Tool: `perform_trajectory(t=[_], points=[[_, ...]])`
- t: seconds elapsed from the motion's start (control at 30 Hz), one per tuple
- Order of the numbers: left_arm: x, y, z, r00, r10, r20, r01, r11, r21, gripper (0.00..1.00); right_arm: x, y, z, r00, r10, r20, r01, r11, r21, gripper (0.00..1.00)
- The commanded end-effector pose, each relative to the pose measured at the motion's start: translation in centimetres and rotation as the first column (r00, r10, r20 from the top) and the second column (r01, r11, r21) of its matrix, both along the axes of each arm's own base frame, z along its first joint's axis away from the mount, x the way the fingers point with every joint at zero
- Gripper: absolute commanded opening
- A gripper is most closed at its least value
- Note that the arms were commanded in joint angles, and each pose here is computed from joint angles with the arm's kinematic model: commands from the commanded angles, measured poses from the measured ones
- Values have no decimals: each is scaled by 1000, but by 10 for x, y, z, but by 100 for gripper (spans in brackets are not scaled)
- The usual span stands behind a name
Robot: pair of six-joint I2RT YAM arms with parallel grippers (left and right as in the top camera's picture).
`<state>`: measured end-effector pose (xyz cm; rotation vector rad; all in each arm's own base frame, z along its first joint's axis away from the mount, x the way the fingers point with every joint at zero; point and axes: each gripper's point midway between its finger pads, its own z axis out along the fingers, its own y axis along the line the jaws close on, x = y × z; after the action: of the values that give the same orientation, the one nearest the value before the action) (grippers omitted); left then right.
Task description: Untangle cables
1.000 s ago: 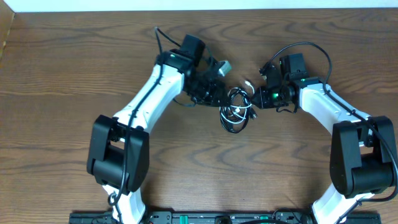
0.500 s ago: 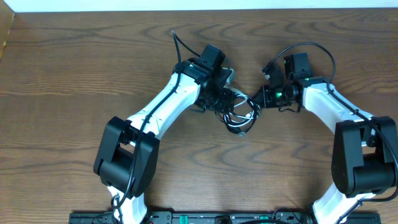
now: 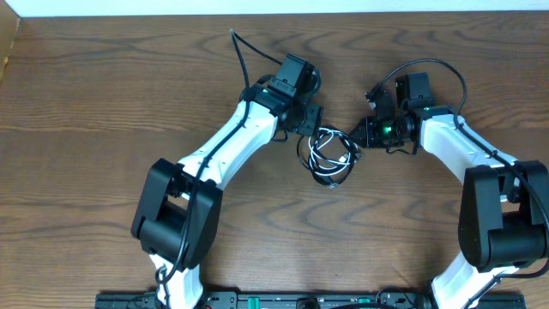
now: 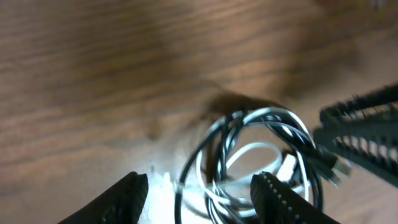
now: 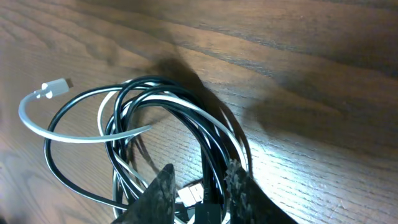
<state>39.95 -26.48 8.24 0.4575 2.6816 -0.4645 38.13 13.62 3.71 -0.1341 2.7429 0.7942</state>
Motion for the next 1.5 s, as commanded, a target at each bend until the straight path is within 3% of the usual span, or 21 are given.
perform_trajectory(t=[0.0,0.27,0.43,0.83,1.07,1.2,1.27,1.33,1.47], points=[[-3,2,-31,999,13,-43,-10,999,52,58,-5,-2,-6,999,-16,-35,16,1000,-1,24],[-17,0,-62,993,-3,-120,15,995,99,51,-23,1,-12,987,-61,-150,62,998,-2,22],[-25,2,-67,989,-7,-150,24,993,114,49,-33,5,-14,977,-71,-199,70,997,-7,14],[-43,5,-89,984,-20,-176,43,991,129,48,-44,21,-23,972,-91,-216,70,992,-104,9],[-48,7,-98,984,-20,-179,44,991,130,26,-46,23,-28,973,-118,-200,82,981,-177,6],[-52,-2,-96,978,-48,-204,64,995,73,25,-47,21,-32,970,-147,-194,103,970,-221,4],[-56,-8,-94,974,-86,-211,96,995,40,19,-47,18,-35,968,-169,-184,118,959,-258,4],[-61,-17,-91,965,-146,-219,147,989,-10,11,-48,16,-36,967,-180,-178,126,952,-279,3],[-77,-38,-77,927,-299,-228,267,951,-158,8,-47,15,-37,967,-189,-170,133,946,-296,2]])
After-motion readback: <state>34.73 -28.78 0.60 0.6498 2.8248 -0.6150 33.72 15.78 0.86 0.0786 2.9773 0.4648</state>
